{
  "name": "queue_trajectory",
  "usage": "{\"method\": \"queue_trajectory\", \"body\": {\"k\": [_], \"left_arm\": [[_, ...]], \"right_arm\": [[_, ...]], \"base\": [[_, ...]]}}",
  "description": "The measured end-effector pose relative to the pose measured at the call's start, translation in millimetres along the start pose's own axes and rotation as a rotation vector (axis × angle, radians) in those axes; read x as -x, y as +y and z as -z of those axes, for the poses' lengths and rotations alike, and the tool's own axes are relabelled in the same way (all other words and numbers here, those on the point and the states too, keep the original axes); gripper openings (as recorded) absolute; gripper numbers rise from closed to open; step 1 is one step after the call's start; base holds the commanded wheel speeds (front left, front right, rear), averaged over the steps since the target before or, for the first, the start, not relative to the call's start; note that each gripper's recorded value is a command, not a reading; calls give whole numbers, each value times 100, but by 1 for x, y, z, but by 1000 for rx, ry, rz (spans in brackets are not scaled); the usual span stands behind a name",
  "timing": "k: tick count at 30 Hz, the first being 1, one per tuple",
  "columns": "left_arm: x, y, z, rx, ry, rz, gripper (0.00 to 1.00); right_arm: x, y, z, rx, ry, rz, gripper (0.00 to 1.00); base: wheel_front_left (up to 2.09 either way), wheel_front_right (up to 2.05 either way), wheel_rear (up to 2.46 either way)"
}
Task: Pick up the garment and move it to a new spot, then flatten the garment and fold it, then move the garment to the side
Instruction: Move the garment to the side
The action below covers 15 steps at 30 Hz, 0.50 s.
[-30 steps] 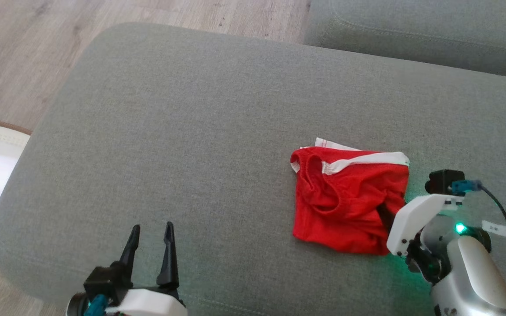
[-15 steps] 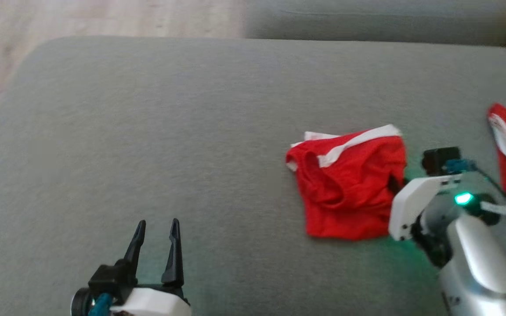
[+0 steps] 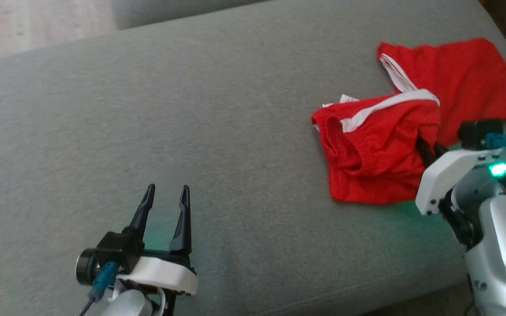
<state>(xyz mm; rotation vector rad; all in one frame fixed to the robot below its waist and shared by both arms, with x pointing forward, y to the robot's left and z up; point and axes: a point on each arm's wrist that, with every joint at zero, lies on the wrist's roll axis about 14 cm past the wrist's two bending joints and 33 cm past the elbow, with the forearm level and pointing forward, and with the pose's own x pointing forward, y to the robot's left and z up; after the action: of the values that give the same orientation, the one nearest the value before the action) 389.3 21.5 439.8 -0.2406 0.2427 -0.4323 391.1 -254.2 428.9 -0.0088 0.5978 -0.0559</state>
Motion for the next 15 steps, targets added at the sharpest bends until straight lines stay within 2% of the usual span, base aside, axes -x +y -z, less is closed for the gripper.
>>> {"method": "queue_trajectory", "body": {"k": [8,15], "left_arm": [[-17,-12,20,2,66,66,100],[-11,-2,14,-7,54,35,100]], "right_arm": [[-6,-20,-7,-26,-10,55,0],[-26,-25,-52,54,-68,60,0]], "base": [[0,0,0],[0,0,0]]}}
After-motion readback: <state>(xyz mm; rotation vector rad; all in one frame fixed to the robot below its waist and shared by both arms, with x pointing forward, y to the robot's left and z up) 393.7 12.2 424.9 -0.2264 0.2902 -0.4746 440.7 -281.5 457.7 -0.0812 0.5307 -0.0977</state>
